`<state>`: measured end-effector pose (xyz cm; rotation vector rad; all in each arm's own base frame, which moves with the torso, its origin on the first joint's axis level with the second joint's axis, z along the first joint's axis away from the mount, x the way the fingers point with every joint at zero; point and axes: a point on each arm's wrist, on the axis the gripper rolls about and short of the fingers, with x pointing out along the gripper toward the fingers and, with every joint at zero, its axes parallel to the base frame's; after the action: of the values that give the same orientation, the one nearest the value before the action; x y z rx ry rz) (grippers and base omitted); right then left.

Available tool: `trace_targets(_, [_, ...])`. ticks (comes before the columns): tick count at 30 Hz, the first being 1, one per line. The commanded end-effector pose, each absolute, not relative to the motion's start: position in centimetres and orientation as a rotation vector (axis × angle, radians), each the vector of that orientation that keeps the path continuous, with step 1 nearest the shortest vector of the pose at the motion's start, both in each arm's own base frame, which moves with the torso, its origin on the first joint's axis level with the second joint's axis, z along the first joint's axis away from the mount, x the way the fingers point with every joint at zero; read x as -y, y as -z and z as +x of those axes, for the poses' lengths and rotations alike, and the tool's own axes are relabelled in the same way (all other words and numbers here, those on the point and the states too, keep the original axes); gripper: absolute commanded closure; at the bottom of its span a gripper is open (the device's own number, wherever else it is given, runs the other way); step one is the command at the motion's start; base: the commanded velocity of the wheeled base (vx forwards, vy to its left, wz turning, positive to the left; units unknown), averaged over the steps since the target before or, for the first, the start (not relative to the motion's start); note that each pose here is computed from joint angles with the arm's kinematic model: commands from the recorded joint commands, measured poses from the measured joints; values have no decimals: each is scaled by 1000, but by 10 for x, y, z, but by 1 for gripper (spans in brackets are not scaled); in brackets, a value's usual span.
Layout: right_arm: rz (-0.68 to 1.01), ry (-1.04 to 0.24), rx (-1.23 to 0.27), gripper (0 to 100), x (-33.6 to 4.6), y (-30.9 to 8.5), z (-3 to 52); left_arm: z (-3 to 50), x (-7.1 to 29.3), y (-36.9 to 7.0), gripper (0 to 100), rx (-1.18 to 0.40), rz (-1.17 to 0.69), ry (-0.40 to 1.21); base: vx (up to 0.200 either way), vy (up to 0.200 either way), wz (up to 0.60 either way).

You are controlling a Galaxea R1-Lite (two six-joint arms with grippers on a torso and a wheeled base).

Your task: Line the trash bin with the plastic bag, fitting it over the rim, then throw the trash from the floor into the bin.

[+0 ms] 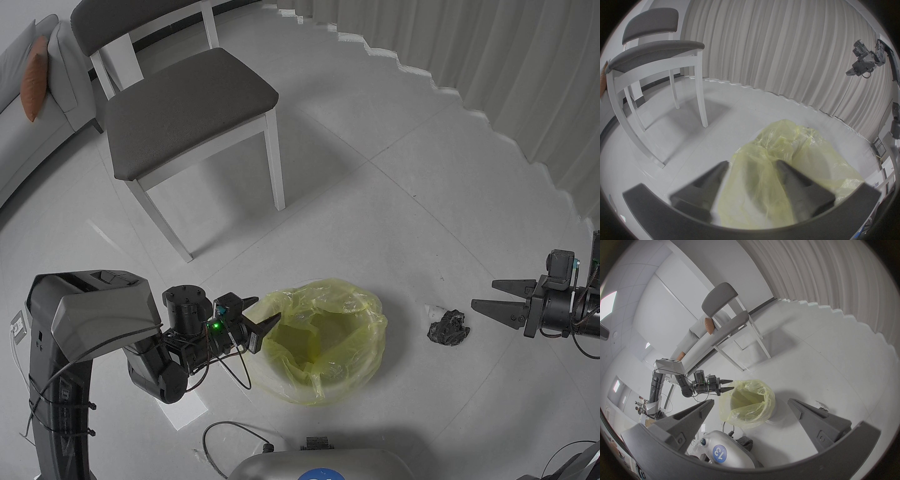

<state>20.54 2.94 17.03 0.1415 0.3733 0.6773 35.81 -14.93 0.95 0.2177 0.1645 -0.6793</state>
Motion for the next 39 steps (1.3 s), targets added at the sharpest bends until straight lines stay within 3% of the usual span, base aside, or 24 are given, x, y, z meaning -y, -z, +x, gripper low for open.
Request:
trace_targets(1, [142, -677, -374, 0, -29, -170, 206, 358, 149, -8, 100, -167, 218, 680, 0, 0, 0])
trace_targets(24, [144, -667, -376, 0, -27, -170, 207, 367, 127, -51, 100, -48, 174, 605, 0, 0, 0])
trace_targets(39, [144, -664, -376, 0, -27, -169, 207, 372, 132, -70, 100, 27, 112, 606, 0, 0, 0])
